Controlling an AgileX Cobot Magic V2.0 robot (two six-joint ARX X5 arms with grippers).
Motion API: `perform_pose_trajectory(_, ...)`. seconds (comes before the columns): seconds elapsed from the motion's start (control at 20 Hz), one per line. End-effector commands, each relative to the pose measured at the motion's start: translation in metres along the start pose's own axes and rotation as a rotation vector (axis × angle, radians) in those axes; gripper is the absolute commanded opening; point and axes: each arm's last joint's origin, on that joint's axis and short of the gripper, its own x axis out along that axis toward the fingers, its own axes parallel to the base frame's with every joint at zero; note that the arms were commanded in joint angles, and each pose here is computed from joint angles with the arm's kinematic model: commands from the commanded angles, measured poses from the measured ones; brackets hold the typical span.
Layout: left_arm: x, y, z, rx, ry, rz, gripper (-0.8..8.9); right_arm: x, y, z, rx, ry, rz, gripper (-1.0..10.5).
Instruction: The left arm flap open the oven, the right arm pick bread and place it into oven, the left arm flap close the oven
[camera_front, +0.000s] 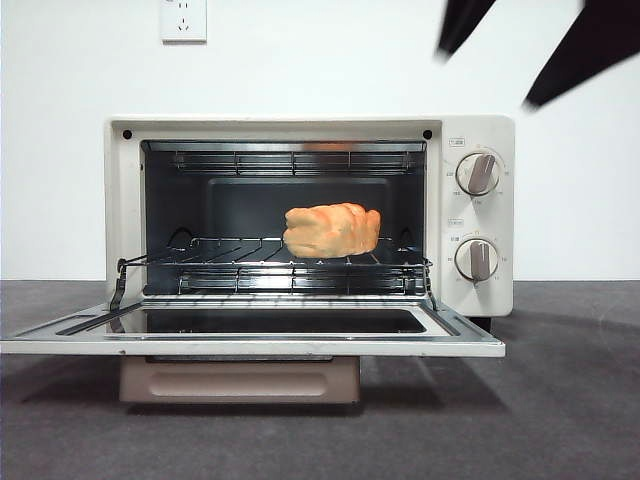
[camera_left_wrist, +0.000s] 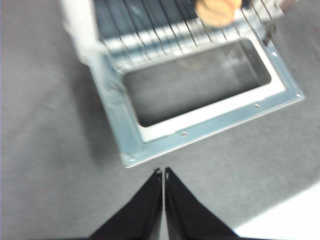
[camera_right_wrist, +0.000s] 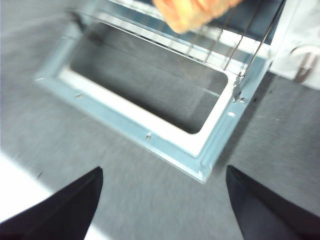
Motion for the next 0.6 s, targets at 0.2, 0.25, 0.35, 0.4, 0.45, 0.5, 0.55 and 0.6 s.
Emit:
perform_pose_trajectory(0.2,0.054,0.036,0.009,-0.183,0.075,-0.154,0.10,-0.065,-0.006,-0.029,-0.069,-0.110,0.044,3.9)
perform_pose_trajectory(0.25,0.067,0.048,0.003,-0.249,0.088,-0.164,0.10,-0.076,-0.008,-0.035,-0.070,-0.137,0.051,3.9)
perform_pose_trajectory(0.35,0.090,0.067,-0.013,-0.357,0.094,-0.177,0.10,-0.092,-0.012,-0.046,-0.068,-0.192,0.046,3.9)
perform_pose_trajectory(0.4,0.098,0.074,-0.021,-0.404,0.085,-0.184,0.10,-0.098,-0.014,-0.050,-0.064,-0.216,0.038,3.9)
perform_pose_trajectory(0.45,0.107,0.081,-0.031,-0.464,0.070,-0.186,0.10,-0.104,-0.016,-0.055,-0.056,-0.242,0.034,3.9)
perform_pose_trajectory(0.5,0.113,0.086,-0.039,-0.508,0.056,-0.184,0.10,-0.109,-0.017,-0.059,-0.050,-0.258,0.039,3.9)
perform_pose_trajectory(0.55,0.118,0.090,-0.046,-0.542,0.052,-0.176,0.10,-0.112,-0.018,-0.062,-0.042,-0.273,0.043,3.9)
perform_pose_trajectory(0.6,0.123,0.093,-0.053,-0.560,0.063,-0.169,0.10,-0.115,-0.019,-0.064,-0.038,-0.286,0.043,3.9)
